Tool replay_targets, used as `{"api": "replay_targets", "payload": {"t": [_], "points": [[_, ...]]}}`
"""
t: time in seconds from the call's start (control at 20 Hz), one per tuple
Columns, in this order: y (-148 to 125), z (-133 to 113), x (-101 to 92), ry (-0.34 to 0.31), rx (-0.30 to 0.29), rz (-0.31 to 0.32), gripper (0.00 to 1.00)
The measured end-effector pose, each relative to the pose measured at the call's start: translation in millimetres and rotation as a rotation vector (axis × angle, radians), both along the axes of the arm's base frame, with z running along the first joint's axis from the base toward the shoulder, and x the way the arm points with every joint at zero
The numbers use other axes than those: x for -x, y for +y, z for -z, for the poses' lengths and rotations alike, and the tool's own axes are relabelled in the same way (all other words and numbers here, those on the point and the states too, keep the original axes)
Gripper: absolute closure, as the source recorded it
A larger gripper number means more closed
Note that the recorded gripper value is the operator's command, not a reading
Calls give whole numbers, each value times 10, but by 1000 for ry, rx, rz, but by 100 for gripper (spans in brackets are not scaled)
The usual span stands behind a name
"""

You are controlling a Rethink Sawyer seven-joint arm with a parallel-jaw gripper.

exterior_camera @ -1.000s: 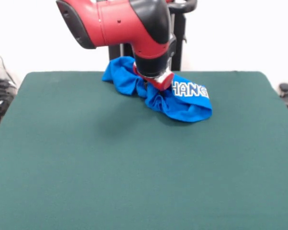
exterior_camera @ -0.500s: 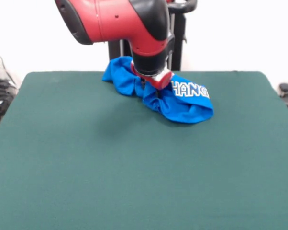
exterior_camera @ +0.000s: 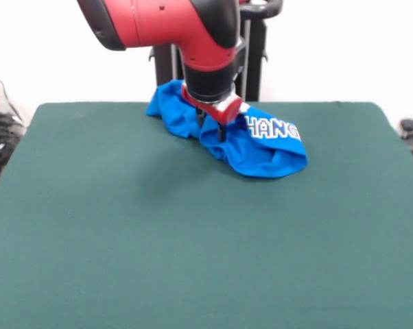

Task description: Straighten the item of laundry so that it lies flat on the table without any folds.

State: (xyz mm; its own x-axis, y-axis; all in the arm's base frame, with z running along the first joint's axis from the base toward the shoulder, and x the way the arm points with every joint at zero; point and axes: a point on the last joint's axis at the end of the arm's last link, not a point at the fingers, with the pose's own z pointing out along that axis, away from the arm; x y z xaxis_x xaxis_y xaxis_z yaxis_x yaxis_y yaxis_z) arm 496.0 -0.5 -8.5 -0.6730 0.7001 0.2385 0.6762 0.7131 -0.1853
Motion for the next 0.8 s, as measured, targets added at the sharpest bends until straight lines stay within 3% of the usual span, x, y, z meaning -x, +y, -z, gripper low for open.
{"api": "replay_targets", "payload": {"t": [0.45, 0.5, 0.8], "points": [[-20, -33, -40, -11, 5, 1, 0], [-17, -28, -35, -9, 5, 1, 100], [-74, -9, -20, -4, 2, 14, 100]]}}
